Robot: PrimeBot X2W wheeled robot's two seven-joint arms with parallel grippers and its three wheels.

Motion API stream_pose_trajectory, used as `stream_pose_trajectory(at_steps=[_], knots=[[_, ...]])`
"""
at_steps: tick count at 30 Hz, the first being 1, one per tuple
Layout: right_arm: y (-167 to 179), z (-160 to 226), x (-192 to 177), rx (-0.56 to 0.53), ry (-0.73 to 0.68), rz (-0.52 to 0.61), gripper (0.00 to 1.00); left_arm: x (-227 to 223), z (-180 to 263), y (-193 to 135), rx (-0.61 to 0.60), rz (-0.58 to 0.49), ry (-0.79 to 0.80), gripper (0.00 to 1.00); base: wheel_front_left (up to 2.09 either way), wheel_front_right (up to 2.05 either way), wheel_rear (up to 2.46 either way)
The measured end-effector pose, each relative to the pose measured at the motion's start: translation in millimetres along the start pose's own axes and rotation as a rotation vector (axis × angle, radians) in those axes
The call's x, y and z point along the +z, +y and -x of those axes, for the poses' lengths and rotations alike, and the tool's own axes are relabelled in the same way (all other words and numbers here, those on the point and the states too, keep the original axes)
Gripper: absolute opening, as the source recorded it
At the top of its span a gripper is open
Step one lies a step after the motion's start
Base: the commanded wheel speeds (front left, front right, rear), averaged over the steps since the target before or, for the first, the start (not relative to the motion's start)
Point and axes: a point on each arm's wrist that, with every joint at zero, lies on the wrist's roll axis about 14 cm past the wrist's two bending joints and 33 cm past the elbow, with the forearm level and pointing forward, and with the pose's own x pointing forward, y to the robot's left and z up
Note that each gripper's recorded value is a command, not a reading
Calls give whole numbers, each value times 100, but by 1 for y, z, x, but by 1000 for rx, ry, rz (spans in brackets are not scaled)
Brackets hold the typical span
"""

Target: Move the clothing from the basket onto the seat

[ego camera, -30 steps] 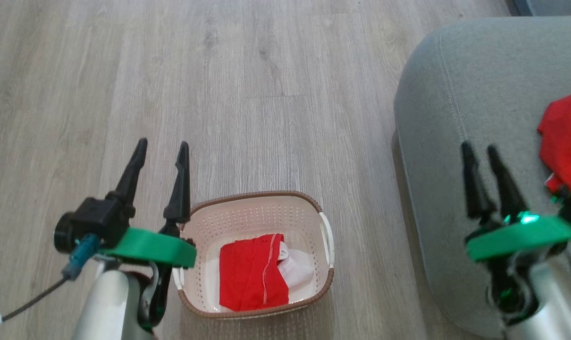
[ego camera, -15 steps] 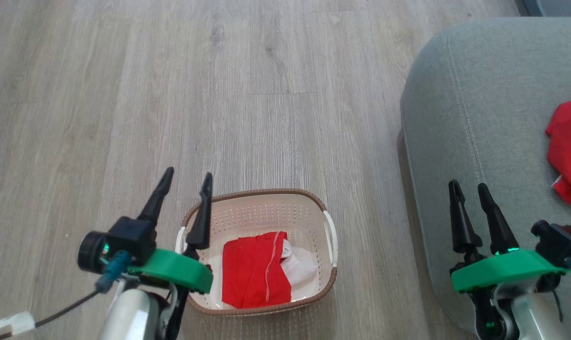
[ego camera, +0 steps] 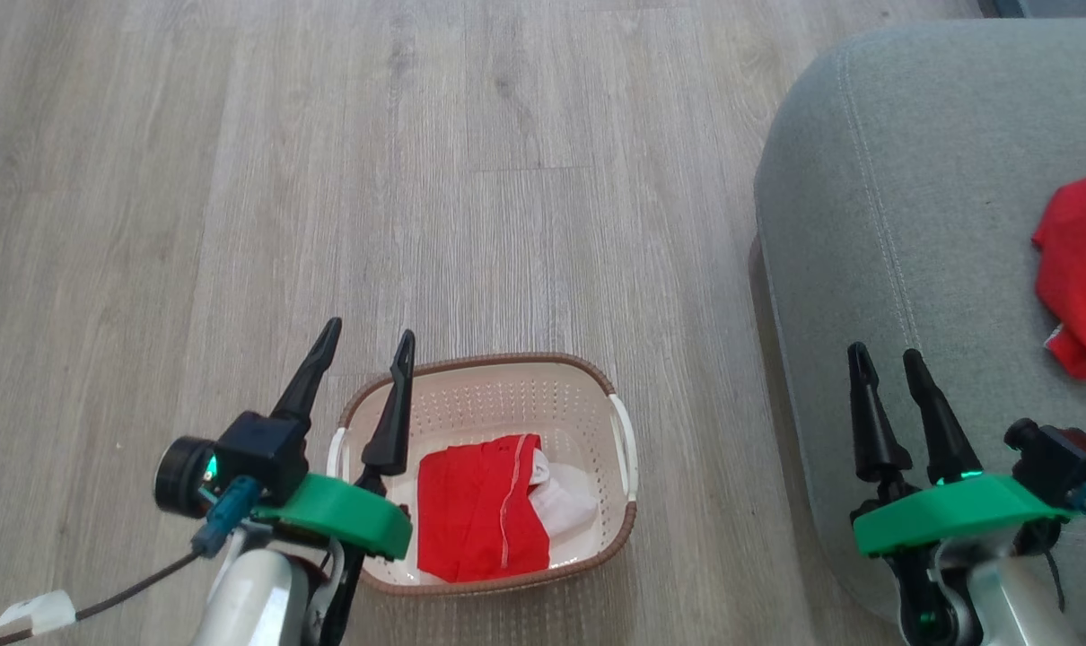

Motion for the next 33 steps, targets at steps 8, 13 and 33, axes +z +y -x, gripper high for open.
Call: stream_pose_trajectory(at_steps=[8,13,33], knots=[[0,1,1,-1,-2,1,100,0,0,0,-1,0,-1,100,0,0,0],[-1,2,2,-4,-5,1,100,1,-1,-2,-6,0,-3,100,0,0,0],[-5,5,6,-14,-13,9,100,-4,-1,-9,-23,11,14,100,0,0,0]])
